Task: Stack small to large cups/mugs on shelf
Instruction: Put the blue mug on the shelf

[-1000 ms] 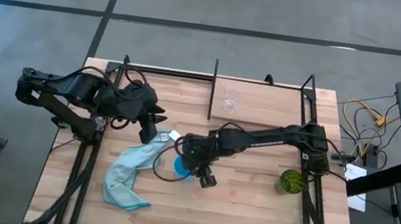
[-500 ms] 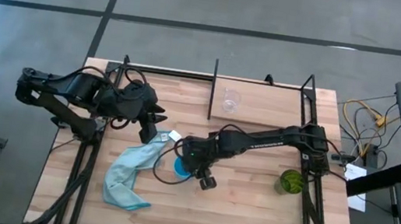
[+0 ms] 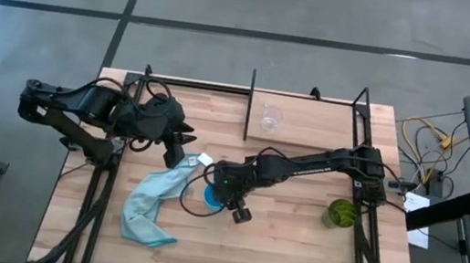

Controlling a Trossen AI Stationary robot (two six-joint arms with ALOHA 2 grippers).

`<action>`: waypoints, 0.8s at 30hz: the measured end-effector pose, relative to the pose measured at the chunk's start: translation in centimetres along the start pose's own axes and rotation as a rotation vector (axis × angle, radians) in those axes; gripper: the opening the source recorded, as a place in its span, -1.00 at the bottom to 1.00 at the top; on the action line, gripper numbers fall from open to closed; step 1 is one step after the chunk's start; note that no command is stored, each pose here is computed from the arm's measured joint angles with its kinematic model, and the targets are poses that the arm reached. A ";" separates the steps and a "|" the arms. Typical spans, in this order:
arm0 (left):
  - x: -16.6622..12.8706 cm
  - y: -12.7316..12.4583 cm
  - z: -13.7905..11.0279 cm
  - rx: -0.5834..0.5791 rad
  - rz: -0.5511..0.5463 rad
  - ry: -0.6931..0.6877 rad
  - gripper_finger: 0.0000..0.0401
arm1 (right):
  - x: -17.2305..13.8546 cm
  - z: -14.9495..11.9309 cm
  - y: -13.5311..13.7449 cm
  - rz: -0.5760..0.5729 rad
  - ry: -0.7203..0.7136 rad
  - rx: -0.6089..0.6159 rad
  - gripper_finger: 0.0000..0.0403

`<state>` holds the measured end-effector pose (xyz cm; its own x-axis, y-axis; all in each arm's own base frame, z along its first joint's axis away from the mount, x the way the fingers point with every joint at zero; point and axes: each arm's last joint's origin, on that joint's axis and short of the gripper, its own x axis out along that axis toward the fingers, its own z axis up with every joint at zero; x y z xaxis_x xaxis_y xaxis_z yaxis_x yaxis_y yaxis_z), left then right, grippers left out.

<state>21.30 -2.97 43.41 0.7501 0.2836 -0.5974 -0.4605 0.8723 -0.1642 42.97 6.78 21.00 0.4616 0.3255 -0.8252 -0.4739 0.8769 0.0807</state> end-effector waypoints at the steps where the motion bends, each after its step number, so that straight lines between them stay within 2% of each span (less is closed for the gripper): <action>1: 0.0 0.0 0.0 0.000 0.003 -0.002 -0.50 | 0.0 0.0 0.0 0.000 -0.001 0.006 -0.49; 20: 0.0 0.1 0.1 -0.001 0.021 -0.015 -0.50 | 0.9 -1.3 0.3 0.013 0.043 0.030 -0.50; 24: 0.0 0.1 0.1 0.000 0.026 -0.019 -0.50 | 0.9 -1.3 0.3 0.013 0.041 0.029 -0.69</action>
<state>21.29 -2.89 43.46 0.7464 0.3140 -0.5868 -0.4805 0.8643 -0.1488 42.30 6.89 19.52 0.4242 0.3224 -0.8463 -0.4573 0.8828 0.1071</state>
